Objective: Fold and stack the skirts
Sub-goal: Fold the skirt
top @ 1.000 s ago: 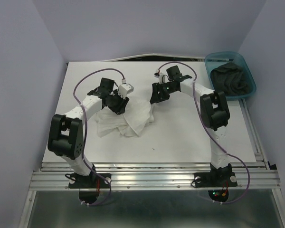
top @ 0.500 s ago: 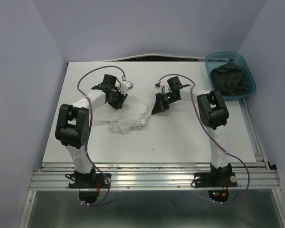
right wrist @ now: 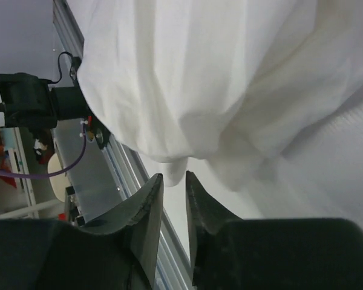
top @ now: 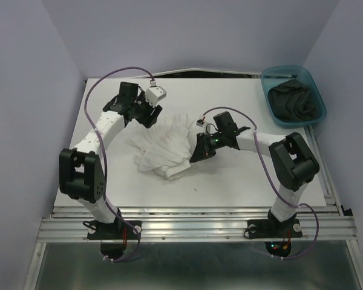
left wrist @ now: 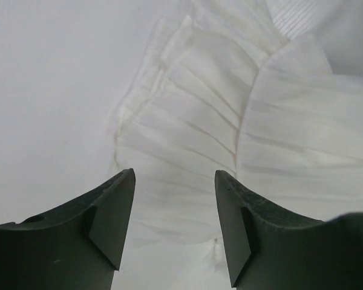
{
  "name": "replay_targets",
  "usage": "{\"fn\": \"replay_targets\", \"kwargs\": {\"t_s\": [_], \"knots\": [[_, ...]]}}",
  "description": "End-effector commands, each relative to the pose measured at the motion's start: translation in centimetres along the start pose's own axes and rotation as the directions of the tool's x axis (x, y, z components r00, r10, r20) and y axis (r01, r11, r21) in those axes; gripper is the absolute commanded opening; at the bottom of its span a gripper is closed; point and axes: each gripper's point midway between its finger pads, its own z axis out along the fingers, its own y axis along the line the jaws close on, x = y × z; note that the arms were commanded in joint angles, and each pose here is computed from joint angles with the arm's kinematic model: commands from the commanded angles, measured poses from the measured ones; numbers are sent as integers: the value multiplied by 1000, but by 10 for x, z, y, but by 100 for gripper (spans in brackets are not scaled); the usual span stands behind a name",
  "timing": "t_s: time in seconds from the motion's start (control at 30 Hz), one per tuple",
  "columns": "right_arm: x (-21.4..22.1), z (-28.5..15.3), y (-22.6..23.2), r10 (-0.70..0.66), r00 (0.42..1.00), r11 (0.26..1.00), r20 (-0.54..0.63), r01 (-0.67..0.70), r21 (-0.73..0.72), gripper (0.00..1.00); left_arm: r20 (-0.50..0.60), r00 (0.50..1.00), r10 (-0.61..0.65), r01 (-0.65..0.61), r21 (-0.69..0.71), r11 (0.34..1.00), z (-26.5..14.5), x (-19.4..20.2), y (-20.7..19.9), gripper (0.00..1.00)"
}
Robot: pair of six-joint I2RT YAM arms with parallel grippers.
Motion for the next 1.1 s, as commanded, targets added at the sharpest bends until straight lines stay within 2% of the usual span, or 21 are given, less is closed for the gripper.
{"fn": "replay_targets", "kwargs": {"t_s": [0.0, 0.03, 0.13, 0.2, 0.27, 0.4, 0.5, 0.6, 0.63, 0.7, 0.77, 0.9, 1.07], "knots": [[-19, -18, 2, -24, 999, 999, 41, 22, 41, 31, 182, 975, 129, -118, -71, 990, -76, -58, -27, 68], [-13, -22, -5, 9, 1000, 997, 20, -10, 74, 32, 176, 967, 182, -176, -51, 983, -76, -60, -51, 68], [-4, -29, -16, 48, 999, 991, 19, -50, 127, 32, 147, 947, 285, -280, -52, 958, -81, -44, -85, 71], [-2, -35, -26, 54, 998, 981, 45, -61, 185, 45, 144, 942, 304, -308, 2, 952, -77, -35, -113, 74], [-5, -35, -34, 62, 996, 971, 72, -76, 225, 50, 127, 954, 273, -283, 72, 956, -67, -27, -144, 77], [-7, -23, -37, 106, 993, 979, 62, -115, 170, 46, 140, 961, 241, -254, 85, 964, -57, -29, -180, 79], [-5, -14, -43, 134, 990, 981, 37, -138, 140, 45, 130, 948, 290, -303, 95, 948, -50, -21, -207, 76], [-5, -9, -44, 148, 988, 982, 30, -151, 113, 45, 110, 933, 344, -354, 94, 930, -43, -10, -223, 71], [-3, -6, -47, 160, 987, 981, 24, -162, 111, 44, 101, 926, 364, -373, 99, 922, -41, -6, -227, 65], [-1, -3, -50, 166, 986, 981, 17, -167, 104, 43, 66, 902, 426, -430, 95, 898, -36, 3, -233, 58], [1, 0, -55, 172, 985, 979, 8, -172, 105, 40, 32, 877, 480, -481, 104, 871, -30, 12, -239, 56], [0, 2, -56, 181, 983, 979, 0, -180, 94, 37, -3, 838, 545, -541, 125, 832, -21, 22, -253, 57], [0, 4, -53, 188, 982, 980, -9, -187, 73, 38, -58, 809, 584, -571, 157, 806, -9, 40, -258, 61]]}}
